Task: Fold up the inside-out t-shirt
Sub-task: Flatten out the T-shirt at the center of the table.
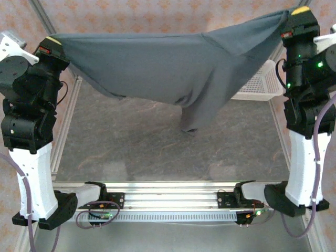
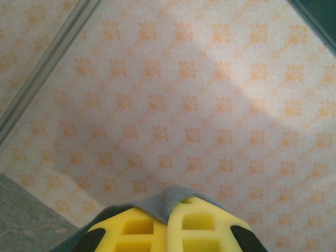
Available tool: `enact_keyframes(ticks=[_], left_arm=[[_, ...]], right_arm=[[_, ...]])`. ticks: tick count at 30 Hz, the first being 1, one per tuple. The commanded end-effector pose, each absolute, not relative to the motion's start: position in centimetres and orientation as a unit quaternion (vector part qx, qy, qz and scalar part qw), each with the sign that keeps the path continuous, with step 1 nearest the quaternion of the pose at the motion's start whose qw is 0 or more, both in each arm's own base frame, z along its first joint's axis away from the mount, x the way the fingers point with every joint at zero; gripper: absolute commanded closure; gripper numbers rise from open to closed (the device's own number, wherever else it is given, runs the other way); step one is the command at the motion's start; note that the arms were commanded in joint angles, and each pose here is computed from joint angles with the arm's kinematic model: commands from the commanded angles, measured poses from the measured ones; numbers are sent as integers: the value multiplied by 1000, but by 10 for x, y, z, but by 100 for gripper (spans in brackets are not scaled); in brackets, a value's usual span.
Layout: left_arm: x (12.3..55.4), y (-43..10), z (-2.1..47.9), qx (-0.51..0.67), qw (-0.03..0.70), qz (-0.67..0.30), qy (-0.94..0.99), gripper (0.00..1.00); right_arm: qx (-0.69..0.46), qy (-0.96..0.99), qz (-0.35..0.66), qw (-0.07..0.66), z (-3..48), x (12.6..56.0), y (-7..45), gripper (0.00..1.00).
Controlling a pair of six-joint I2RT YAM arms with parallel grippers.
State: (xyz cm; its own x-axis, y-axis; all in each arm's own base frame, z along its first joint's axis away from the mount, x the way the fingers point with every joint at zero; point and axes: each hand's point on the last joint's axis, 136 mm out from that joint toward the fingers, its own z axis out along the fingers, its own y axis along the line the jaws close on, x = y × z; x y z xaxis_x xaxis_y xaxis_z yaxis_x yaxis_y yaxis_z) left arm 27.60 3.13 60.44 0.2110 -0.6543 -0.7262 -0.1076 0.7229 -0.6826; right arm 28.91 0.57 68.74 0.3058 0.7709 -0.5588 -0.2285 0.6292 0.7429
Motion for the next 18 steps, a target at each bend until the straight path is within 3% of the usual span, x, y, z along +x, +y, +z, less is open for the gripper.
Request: enact_keyframes(ticks=[1, 13, 18], left_arm=[[242, 41, 625, -324, 734, -190, 567, 100], [177, 35, 658, -290, 777, -239, 504, 100], [169, 31, 664, -281, 782, -258, 492, 100]], right_arm=[[249, 492, 341, 762, 702, 279, 12, 100], [174, 386, 379, 822, 765, 164, 6, 100], [183, 375, 372, 829, 767, 154, 0, 100]])
